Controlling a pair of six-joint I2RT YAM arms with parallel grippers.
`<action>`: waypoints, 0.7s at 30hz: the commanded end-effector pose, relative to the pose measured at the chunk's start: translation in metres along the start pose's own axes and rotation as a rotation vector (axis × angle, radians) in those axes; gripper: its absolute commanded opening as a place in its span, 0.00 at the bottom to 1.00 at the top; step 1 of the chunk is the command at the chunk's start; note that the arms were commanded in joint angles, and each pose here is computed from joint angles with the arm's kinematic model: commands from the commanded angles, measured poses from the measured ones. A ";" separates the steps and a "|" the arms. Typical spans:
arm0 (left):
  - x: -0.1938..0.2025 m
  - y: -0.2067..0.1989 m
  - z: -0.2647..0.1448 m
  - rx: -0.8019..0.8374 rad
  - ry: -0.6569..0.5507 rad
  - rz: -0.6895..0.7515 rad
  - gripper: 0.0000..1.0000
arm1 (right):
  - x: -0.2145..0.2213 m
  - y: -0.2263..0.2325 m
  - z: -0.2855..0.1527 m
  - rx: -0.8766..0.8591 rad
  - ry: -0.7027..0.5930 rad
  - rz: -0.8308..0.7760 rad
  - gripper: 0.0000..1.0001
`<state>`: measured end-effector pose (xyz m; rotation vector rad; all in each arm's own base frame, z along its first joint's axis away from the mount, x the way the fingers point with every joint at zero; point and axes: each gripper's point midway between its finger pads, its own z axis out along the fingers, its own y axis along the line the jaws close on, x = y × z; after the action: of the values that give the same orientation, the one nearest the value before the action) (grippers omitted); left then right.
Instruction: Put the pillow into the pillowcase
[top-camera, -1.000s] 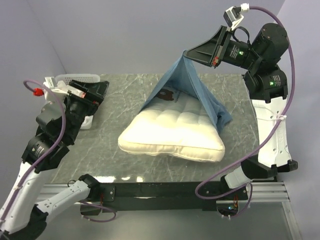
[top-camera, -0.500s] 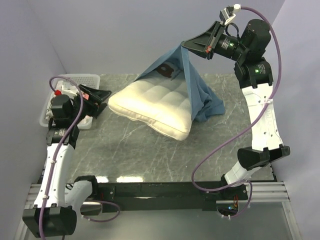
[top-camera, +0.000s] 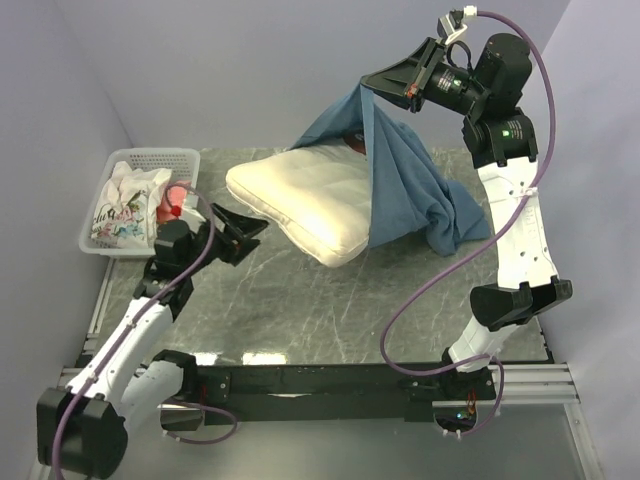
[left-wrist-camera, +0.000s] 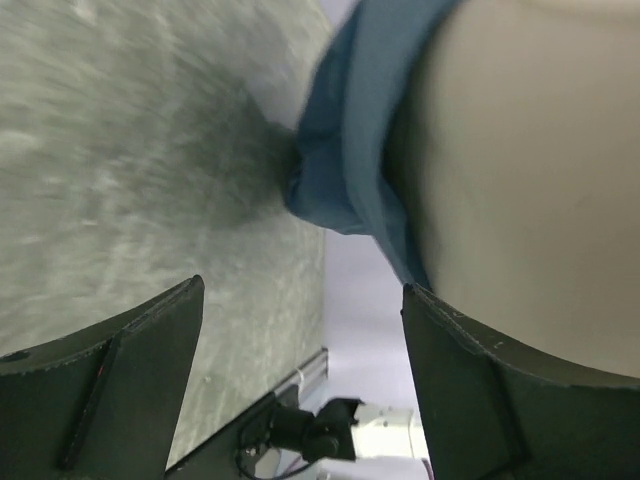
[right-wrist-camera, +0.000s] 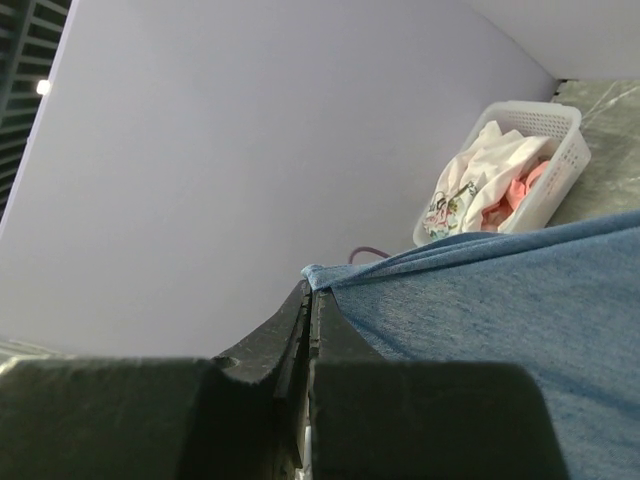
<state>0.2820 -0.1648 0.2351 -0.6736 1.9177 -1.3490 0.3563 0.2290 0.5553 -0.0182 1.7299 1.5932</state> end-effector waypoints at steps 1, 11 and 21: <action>0.013 -0.032 0.018 0.143 -0.011 0.027 0.84 | -0.010 0.067 -0.024 -0.137 -0.088 -0.170 0.00; 0.023 -0.073 0.050 0.262 -0.003 -0.014 0.84 | 0.005 0.060 -0.031 -0.124 -0.070 -0.163 0.00; 0.058 -0.069 0.100 0.162 0.068 -0.044 0.66 | 0.008 0.061 -0.034 -0.131 -0.068 -0.163 0.00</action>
<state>0.3226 -0.2617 0.2513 -0.6297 1.8643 -1.5184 0.3448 0.2258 0.5293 0.0077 1.7841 1.5785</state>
